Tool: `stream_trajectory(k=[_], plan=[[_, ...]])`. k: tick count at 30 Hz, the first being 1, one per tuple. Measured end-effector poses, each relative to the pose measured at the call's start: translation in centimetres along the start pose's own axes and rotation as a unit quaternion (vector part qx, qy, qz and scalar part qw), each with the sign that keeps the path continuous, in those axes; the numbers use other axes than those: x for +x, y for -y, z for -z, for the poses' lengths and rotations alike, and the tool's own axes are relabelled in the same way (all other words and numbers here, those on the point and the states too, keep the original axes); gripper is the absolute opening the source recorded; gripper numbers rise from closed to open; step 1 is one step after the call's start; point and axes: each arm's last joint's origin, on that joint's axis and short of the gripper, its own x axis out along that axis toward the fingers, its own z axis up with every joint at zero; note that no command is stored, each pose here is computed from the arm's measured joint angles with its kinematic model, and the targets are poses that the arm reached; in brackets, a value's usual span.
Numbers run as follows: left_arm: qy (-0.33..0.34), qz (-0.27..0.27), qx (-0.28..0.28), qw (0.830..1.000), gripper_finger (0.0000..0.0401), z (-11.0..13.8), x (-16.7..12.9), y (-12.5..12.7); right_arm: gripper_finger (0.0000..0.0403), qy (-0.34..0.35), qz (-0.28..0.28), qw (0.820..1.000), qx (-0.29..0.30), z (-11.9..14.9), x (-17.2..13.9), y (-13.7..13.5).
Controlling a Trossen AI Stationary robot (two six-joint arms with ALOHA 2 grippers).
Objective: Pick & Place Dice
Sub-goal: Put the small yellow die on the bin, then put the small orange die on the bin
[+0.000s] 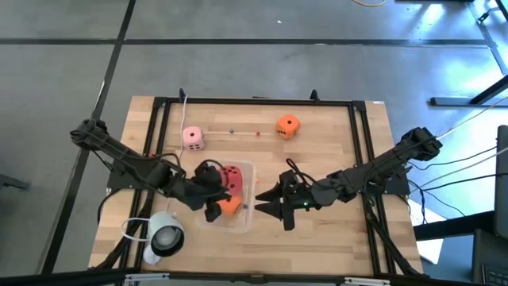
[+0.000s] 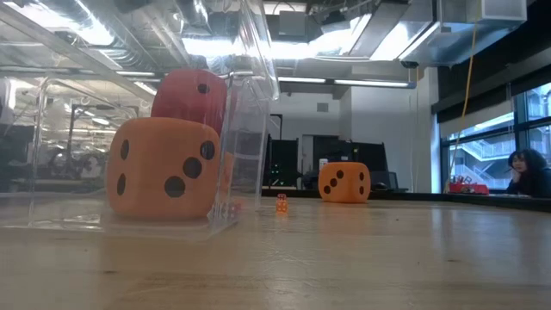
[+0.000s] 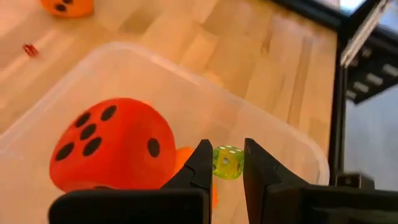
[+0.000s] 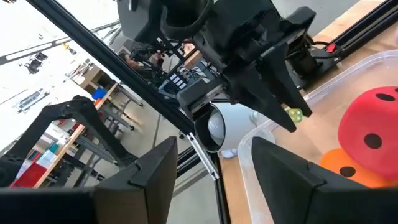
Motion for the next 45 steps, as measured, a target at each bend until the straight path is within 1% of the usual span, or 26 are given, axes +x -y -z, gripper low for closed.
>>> stream_trajectory(k=[6, 11, 14, 18, 22, 26, 29, 34, 37, 41, 45], plan=[[-0.055, 0.006, 0.018, 0.998, 0.0026, 0.2, 1.5, -0.4, 0.0207, -0.024, 0.027, 0.999, -0.013, 0.5, 0.0, 0.6], [-0.136, 0.011, 0.031, 0.99, 0.0026, 1.1, 3.0, -0.7, 0.0207, -0.068, 0.081, 0.994, -0.037, 1.2, -0.1, 1.9], [-0.168, 0.018, 0.034, 0.985, 0.0026, 1.5, 3.7, -0.8, 0.0207, -0.092, 0.114, 0.987, -0.067, 1.3, -0.1, 2.8], [-0.173, 0.03, 0.022, 0.984, 0.0026, 1.4, 4.1, -0.6, 0.0207, -0.113, 0.143, 0.976, -0.121, 0.9, 0.0, 4.0], [-0.174, 0.027, -0.001, 0.984, 0.0026, 1.4, 4.1, -0.6, 0.0207, -0.116, 0.158, 0.965, -0.173, 0.0, 0.3, 5.1], [-0.175, 0.023, -0.026, 0.984, 0.0026, 1.4, 4.1, -0.6, 0.0207, -0.121, 0.179, 0.954, -0.206, -0.9, 0.5, 6.3], [-0.175, 0.017, -0.057, 0.983, 0.0033, 1.4, 4.1, -0.6, 0.0207, -0.136, 0.207, 0.946, -0.211, -1.2, 0.5, 7.4], [-0.178, 0.006, -0.123, 0.976, 0.0059, 1.4, 4.1, -0.6, 0.0207, -0.177, 0.238, 0.922, -0.248, -1.2, 0.1, 8.5], [-0.175, -0.002, -0.148, 0.973, 0.0077, 1.2, 4.2, -0.9, 0.0207, -0.192, 0.245, 0.914, -0.26, -1.0, -0.1, 8.6], [-0.176, -0.013, -0.149, 0.973, 0.0101, 1.1, 4.3, -1.3, 0.0207, -0.197, 0.248, 0.907, -0.276, -1.0, -0.2, 8.7], [-0.18, -0.011, -0.128, 0.975, 0.0131, 1.0, 4.3, -1.5, 0.0207, -0.177, 0.277, 0.892, -0.31, -1.2, -0.2, 8.9]])
